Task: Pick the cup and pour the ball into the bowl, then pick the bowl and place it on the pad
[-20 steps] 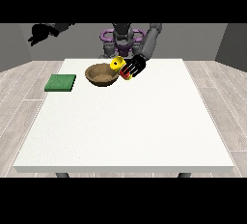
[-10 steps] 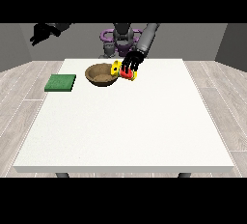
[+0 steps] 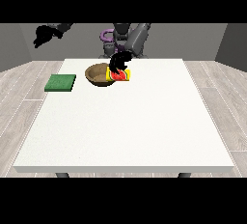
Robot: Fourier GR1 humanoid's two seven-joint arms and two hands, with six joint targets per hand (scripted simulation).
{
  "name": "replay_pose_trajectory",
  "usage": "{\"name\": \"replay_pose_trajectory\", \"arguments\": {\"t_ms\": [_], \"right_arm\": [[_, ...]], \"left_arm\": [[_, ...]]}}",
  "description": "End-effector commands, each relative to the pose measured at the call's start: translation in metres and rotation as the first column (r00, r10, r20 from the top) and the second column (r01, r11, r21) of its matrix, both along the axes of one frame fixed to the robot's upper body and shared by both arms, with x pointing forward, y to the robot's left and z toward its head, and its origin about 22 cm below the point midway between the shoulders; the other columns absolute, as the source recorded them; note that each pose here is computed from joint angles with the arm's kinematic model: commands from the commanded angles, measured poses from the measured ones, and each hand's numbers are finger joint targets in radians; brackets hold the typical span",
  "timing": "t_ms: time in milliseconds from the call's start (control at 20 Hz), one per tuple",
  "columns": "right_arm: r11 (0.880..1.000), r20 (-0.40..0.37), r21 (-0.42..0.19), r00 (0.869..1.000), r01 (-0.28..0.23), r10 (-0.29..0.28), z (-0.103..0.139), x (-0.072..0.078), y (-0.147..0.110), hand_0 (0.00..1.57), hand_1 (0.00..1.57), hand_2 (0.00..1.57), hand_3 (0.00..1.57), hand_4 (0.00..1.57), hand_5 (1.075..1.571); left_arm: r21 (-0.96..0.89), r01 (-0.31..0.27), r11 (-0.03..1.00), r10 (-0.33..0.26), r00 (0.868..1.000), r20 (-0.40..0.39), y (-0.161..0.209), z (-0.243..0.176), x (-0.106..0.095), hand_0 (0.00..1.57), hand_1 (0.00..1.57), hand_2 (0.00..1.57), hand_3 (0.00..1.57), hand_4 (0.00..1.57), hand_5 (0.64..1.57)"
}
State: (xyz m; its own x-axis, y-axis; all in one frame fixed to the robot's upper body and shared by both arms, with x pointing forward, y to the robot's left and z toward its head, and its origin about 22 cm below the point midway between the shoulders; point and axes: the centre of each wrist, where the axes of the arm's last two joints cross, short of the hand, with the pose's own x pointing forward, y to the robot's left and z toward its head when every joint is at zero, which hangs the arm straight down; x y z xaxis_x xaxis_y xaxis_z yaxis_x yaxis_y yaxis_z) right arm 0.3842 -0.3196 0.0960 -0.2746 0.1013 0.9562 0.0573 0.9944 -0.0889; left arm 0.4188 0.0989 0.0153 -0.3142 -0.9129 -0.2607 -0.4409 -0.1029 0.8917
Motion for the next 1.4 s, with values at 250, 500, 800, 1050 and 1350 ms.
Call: {"name": "replay_pose_trajectory", "arguments": {"t_ms": [250, 500, 800, 1050, 1350], "right_arm": [[0.999, -0.032, -0.012, 0.999, -0.037, 0.037, -0.011, 0.008, 0.01, 0.0, 0.0, 0.35, 0.65, 0.58, 1.565], [1.0, -0.02, 0.005, 0.999, -0.029, 0.029, -0.009, 0.014, 0.017, 0.0, 0.0, 0.36, 0.65, 0.58, 1.564], [1.0, -0.039, 0.003, 0.999, 0.02, -0.02, -0.016, 0.006, -0.009, 0.0, 0.0, 0.34, 0.6, 0.58, 1.564], [0.997, -0.139, 0.026, 0.988, 0.078, -0.073, -0.071, -0.034, -0.032, 0.0, 0.0, 0.34, 0.6, 0.58, 1.563], [0.996, -0.185, -0.001, 0.979, 0.09, -0.088, -0.072, -0.044, -0.048, 0.0, 0.0, 0.36, 0.63, 0.56, 1.564]], "left_arm": [[0.345, -0.01, 0.938, -0.007, 0.999, 0.048, -0.023, -0.02, -0.021, 1.53, 1.53, 1.57, 1.57, 1.51, 1.171], [0.408, -0.009, 0.913, -0.033, 0.995, 0.095, -0.054, 0.007, -0.024, 1.53, 1.53, 1.57, 1.57, 1.48, 1.209], [0.428, 0.055, 0.902, -0.098, 0.992, 0.077, -0.068, 0.016, -0.03, 1.53, 1.53, 1.57, 1.57, 1.47, 1.22], [0.29, 0.063, 0.955, -0.055, 0.998, -0.036, -0.052, 0.01, -0.029, 1.53, 1.53, 1.57, 1.57, 1.51, 1.18], [-0.016, 0.004, 1.0, -0.004, 1.0, 0.005, -0.015, 0.069, 0.004, 1.45, 1.45, 1.57, 1.57, 1.34, 1.389]]}}
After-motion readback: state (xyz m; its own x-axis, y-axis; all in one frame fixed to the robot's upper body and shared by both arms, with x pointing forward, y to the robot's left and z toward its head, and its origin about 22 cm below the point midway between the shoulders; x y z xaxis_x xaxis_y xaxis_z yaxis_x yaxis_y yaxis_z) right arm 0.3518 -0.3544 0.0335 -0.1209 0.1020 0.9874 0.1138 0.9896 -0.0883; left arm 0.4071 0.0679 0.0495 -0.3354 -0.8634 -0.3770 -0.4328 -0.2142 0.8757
